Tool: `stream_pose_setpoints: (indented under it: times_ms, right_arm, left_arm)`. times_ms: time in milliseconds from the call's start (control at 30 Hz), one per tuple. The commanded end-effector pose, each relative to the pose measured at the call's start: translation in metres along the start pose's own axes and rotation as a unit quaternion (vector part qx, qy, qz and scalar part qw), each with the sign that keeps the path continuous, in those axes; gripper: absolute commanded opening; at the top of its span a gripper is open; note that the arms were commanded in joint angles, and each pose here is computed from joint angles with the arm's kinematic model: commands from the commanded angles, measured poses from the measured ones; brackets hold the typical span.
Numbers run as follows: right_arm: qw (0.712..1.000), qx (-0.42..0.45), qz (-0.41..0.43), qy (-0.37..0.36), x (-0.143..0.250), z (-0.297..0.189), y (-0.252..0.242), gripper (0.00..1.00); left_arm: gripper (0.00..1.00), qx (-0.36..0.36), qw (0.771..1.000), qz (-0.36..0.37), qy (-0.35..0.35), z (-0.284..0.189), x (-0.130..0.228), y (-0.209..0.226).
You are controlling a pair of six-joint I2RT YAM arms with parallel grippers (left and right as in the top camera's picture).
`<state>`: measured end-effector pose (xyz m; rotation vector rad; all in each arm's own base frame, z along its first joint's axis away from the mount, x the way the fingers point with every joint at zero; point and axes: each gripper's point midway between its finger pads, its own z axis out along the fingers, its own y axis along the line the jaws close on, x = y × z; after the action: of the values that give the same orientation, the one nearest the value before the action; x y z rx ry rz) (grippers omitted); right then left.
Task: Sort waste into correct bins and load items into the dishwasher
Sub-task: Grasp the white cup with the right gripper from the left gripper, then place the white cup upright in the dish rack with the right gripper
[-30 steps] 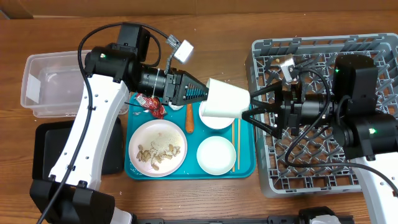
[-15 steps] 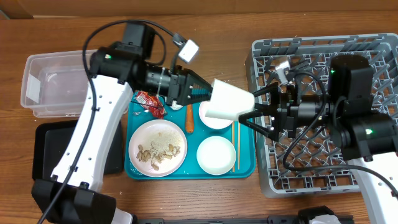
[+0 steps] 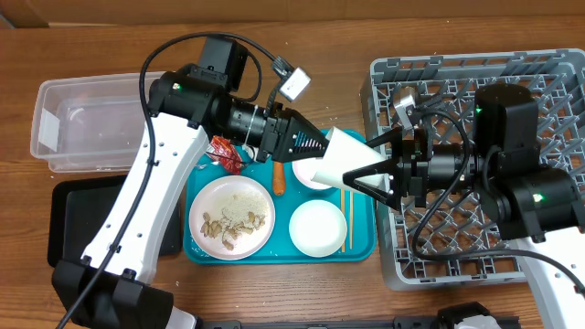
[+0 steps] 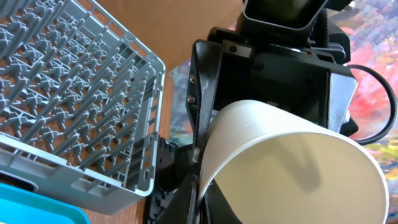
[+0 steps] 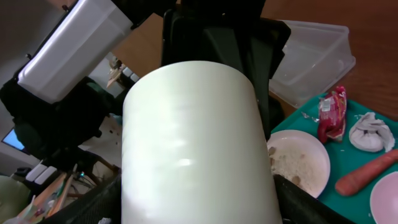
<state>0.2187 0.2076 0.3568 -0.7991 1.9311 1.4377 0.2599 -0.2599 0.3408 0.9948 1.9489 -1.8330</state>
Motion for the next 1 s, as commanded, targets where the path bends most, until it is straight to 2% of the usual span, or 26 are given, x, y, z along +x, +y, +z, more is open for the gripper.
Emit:
stream_pose_setpoints:
  times_ms: [0, 67, 100, 133, 267, 400, 500, 567, 667, 733, 967]
  right_arm:
    - [0.999, 0.037, -0.02, -0.012, -0.006, -0.007, 0.001, 0.72]
    - [0.998, 0.053, -0.023, -0.016, -0.006, -0.009, 0.0, 0.71]
    - [0.997, 0.07, -0.023, -0.018, -0.005, -0.012, -0.003, 0.71]
    - [0.996, 0.089, -0.019, -0.02, -0.005, -0.014, -0.007, 0.69]
    - [0.985, 0.168, 0.012, -0.04, -0.004, -0.032, -0.021, 0.69]
    - [0.947, 0.297, 0.101, -0.065, 0.009, -0.064, -0.053, 0.68]
    - [0.893, 0.402, 0.184, -0.08, 0.031, -0.098, -0.078, 0.69]
    - [0.838, 0.474, 0.254, -0.09, 0.054, -0.125, -0.093, 0.69]
    - [0.764, 0.548, 0.331, -0.085, 0.088, -0.158, -0.104, 0.69]
    - [0.731, 0.574, 0.362, -0.07, 0.106, -0.171, -0.106, 0.69]
    - [0.716, 0.558, 0.419, 0.01, 0.132, -0.159, -0.117, 0.7]
  left_arm:
    - [0.07, 0.004, 1.0, -0.002, -0.013, -0.007, -0.004, -0.002]
    - [0.52, 0.003, 1.0, -0.005, -0.013, -0.007, -0.005, -0.001]
    - [0.7, 0.0, 1.0, -0.009, -0.014, -0.008, -0.006, 0.0]
    - [1.0, -0.004, 1.0, -0.014, -0.017, -0.01, -0.007, 0.002]
    - [1.0, -0.018, 0.999, -0.029, -0.035, -0.024, -0.015, 0.01]
    - [1.0, -0.032, 0.997, -0.045, -0.055, -0.04, -0.019, 0.016]
    - [1.0, -0.039, 0.996, -0.049, -0.063, -0.047, -0.021, 0.019]
    - [1.0, -0.04, 0.996, -0.049, -0.064, -0.048, -0.021, 0.02]
    - [1.0, -0.045, 0.996, -0.049, -0.063, -0.048, -0.02, 0.021]
    - [1.0, -0.051, 0.996, -0.049, -0.061, -0.048, -0.02, 0.023]
    - [1.0, -0.075, 0.994, -0.05, -0.055, -0.049, -0.017, 0.032]
